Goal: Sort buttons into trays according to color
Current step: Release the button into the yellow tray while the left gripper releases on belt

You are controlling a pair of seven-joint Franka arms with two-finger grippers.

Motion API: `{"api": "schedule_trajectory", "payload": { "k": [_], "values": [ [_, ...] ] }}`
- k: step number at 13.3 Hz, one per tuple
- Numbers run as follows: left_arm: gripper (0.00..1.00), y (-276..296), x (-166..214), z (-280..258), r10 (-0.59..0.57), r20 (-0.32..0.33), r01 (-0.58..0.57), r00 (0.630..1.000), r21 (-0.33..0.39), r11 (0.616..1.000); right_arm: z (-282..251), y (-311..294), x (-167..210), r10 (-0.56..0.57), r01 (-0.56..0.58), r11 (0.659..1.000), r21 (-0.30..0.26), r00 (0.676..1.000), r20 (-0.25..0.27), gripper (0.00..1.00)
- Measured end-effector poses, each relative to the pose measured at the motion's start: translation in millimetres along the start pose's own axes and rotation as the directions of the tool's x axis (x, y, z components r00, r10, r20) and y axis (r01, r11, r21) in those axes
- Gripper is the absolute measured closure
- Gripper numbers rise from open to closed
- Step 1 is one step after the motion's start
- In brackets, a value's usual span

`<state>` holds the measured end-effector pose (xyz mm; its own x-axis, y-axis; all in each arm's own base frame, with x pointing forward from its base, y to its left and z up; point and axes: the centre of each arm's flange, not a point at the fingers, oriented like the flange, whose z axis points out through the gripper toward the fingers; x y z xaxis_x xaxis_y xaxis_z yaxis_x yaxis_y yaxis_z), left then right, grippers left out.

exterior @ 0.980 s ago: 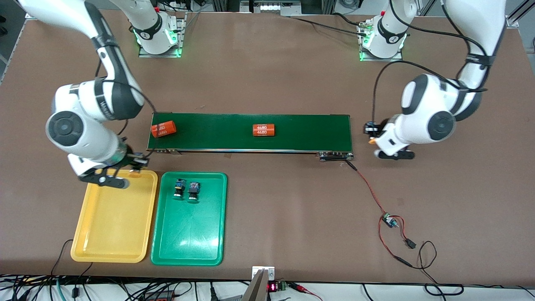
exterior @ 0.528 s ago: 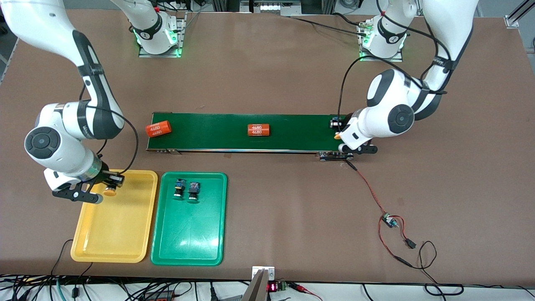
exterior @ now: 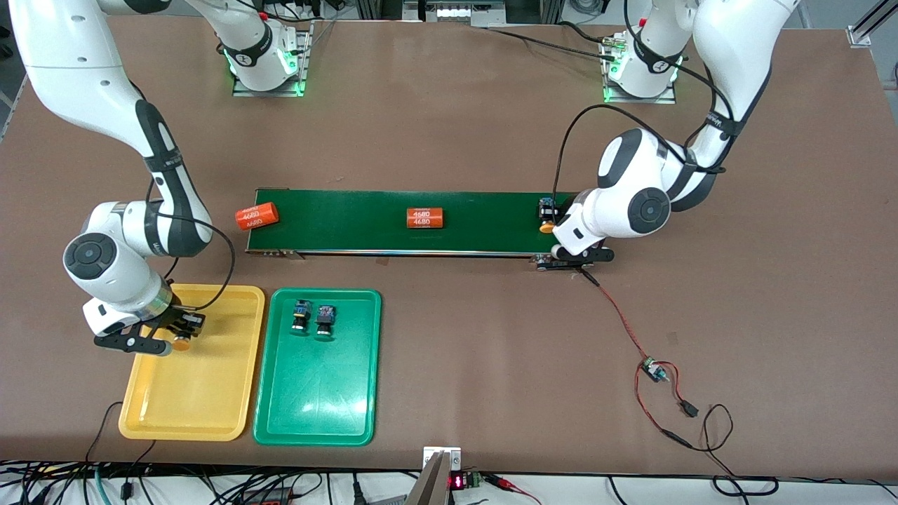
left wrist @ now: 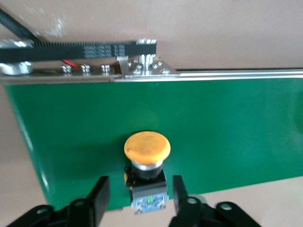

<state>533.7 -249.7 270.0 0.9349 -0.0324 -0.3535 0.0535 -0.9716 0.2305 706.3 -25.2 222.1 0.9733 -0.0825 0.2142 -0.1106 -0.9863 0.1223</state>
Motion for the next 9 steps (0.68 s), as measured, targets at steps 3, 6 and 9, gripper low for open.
{"api": "schedule_trajectory", "payload": {
  "k": [3, 6, 9],
  "values": [
    [0.04, 4.8, -17.6, -81.5, 0.009, -0.060, -0.008, 0.998, 0.015, 1.000, 7.5, 0.5, -0.3, -0.006, 0.006, 1.000, 0.001, 1.000, -0.009, 0.55],
    [0.00, -29.7, -39.6, -169.2, 0.018, -0.181, 0.015, 0.983, 0.180, 0.984, 5.8, -1.7, 1.1, -0.010, 0.010, 1.000, 0.002, 1.000, -0.014, 0.26],
    [0.00, -70.5, -52.7, -227.7, 0.052, -0.292, 0.041, 0.955, 0.305, 0.952, -4.4, -10.7, 3.9, -0.023, 0.023, 1.000, 0.001, 1.000, -0.009, 0.09]
  ]
}}
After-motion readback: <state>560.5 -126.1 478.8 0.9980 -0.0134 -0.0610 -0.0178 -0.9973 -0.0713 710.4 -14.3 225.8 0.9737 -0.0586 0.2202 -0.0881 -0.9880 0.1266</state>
